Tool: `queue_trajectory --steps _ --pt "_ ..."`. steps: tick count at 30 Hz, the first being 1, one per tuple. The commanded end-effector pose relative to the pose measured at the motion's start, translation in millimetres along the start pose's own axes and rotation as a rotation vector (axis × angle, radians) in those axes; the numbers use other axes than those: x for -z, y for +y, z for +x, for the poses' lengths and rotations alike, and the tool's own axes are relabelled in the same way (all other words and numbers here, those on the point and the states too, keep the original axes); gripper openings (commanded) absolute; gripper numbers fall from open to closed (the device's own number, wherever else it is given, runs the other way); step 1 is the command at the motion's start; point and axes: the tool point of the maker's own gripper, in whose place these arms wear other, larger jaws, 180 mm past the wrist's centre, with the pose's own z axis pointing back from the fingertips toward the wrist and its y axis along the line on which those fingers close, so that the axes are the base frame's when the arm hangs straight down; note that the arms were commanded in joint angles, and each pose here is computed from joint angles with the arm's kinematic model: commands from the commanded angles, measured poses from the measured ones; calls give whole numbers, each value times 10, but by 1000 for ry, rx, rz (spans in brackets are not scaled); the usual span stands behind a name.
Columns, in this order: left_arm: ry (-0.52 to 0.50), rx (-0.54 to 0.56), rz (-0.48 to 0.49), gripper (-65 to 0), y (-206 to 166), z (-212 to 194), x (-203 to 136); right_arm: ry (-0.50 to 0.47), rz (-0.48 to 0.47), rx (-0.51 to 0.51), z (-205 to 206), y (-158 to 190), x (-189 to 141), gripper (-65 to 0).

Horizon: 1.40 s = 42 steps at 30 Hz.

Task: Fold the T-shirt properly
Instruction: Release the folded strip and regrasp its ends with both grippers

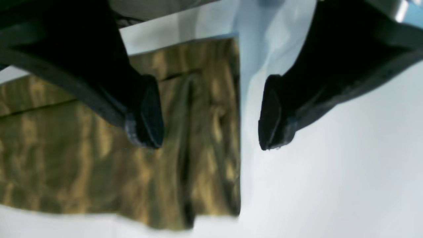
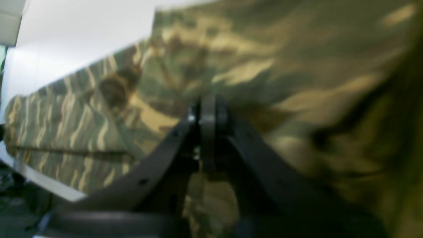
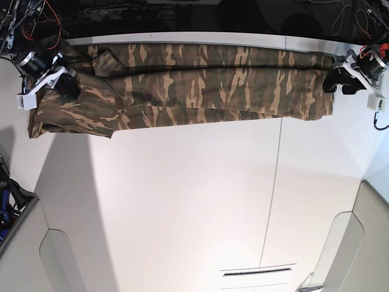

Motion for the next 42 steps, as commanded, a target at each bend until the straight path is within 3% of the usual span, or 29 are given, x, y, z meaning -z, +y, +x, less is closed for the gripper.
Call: queue_trajectory --steps 1,12,22,24,28,30,36,42 --pt "-31 18 -6 -177 15 116 -32 -29 18 -16 96 31 -8 -650" --pt "-2 -26 -12 -177 54 -30 21 -13 57 10 31 104 48 -650" --pt "89 4 -126 -181 -335 -267 245 38 111 41 -57 201 37 -650" --pt "95 6 -133 -228 -358 -282 256 39 112 43 -61 203 34 -650" --pt "92 6 -132 -541 -355 -274 255 35 112 46 -53 196 26 -650" --pt "76 6 -133 -650 -359 -234 263 30 109 47 -39 184 19 -650" --pt "-10 25 -131 -650 -346 74 297 -44 135 76 134 199 -72 -650" --pt "-84 80 -91 -650 -277 521 159 -113 101 88 322 62 -293 -650"
